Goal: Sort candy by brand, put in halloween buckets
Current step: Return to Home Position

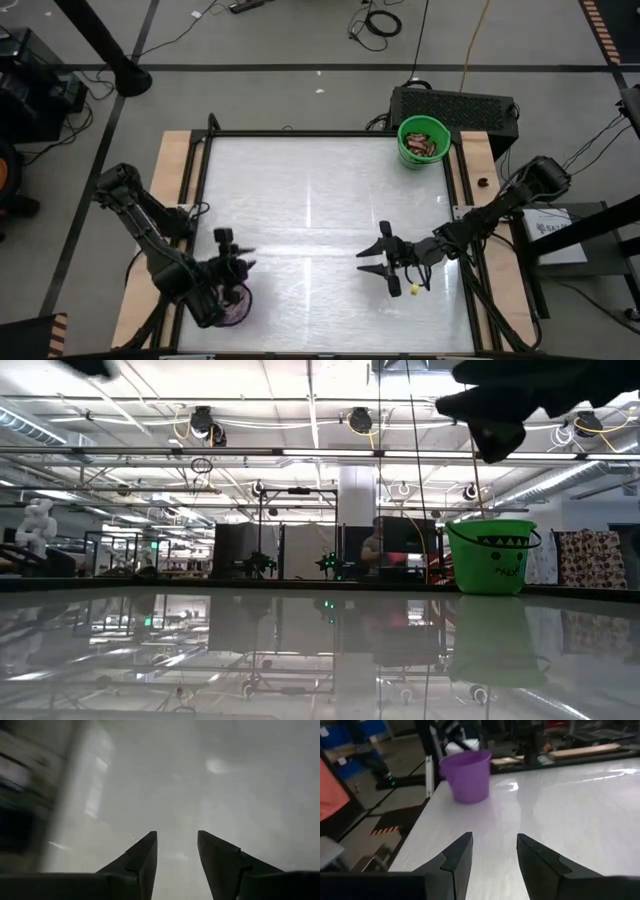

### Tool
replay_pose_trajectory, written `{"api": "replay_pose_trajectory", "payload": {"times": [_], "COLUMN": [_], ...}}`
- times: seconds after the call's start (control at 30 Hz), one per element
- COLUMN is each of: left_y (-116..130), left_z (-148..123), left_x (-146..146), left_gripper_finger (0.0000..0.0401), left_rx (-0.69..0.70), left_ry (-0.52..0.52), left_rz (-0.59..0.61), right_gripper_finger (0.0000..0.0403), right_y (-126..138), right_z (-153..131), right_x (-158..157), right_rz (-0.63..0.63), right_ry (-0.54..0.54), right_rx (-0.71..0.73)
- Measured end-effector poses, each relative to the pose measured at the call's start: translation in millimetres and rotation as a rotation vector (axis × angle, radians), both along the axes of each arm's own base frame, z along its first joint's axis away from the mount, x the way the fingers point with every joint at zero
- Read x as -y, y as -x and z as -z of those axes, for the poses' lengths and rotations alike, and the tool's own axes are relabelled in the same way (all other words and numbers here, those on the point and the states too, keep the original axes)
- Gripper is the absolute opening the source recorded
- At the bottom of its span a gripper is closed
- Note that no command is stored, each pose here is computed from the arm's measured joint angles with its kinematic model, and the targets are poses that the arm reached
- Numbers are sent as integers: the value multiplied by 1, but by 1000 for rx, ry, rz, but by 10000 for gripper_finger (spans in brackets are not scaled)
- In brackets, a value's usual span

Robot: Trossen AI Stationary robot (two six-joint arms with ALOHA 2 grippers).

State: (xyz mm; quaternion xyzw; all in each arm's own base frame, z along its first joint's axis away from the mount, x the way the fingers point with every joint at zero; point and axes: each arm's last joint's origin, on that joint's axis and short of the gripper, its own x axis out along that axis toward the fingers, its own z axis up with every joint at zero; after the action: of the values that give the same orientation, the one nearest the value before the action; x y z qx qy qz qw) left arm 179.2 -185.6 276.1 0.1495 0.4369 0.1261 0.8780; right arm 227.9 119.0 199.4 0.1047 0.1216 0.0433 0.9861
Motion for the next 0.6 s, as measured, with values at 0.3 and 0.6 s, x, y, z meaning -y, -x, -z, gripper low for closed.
{"api": "replay_pose_trajectory", "payload": {"times": [0.3,0.6], "left_y": [-34,-28], "left_z": [4,14], "left_x": [-49,-121], "left_gripper_finger": [150,150], "left_rx": [37,-57], "left_ry": [-310,-260], "left_rz": [-97,-201], "right_gripper_finger": [146,122], "right_y": [-8,15], "right_z": [-5,-60], "right_x": [20,83], "right_rz": [177,315], "right_ry": [87,172], "right_rx": [52,28]}}
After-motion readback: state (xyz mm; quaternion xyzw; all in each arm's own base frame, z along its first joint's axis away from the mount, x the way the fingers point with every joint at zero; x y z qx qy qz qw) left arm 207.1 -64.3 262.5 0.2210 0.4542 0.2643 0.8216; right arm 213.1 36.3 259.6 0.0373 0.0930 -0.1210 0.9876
